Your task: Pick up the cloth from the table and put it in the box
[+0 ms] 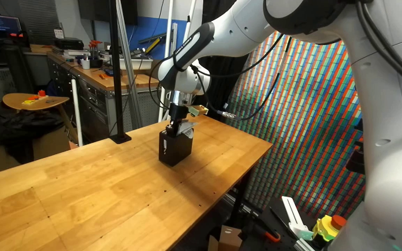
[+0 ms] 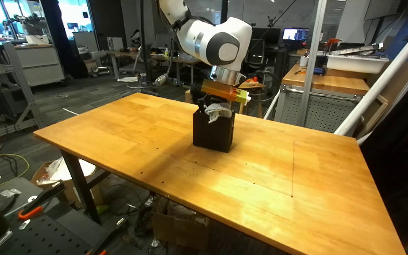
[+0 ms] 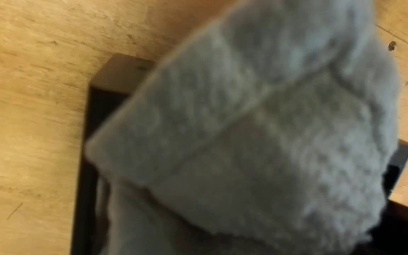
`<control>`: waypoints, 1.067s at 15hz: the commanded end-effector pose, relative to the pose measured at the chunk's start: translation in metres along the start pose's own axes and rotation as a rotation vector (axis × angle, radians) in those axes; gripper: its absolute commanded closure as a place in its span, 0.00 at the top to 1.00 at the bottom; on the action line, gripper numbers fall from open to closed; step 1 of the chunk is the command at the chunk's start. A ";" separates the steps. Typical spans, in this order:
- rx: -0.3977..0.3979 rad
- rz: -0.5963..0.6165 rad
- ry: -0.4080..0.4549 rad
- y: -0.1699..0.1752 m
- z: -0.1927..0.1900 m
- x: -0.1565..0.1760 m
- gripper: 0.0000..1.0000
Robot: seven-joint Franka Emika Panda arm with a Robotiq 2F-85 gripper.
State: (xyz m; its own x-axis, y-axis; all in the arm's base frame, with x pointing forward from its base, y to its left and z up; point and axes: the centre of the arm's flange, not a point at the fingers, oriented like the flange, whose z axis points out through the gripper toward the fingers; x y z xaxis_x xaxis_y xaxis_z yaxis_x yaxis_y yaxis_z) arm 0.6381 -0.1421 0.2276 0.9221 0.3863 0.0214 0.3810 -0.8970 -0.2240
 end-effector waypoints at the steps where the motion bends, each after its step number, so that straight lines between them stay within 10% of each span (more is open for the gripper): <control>1: 0.074 0.006 0.009 0.017 0.023 -0.003 0.00; 16: -0.039 0.006 0.006 0.003 -0.060 -0.016 0.00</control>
State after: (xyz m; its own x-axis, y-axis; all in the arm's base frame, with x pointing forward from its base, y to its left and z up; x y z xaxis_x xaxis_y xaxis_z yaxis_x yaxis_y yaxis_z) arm 0.6357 -0.1630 0.2464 0.9234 0.3831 0.0232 0.3782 -0.8979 -0.2251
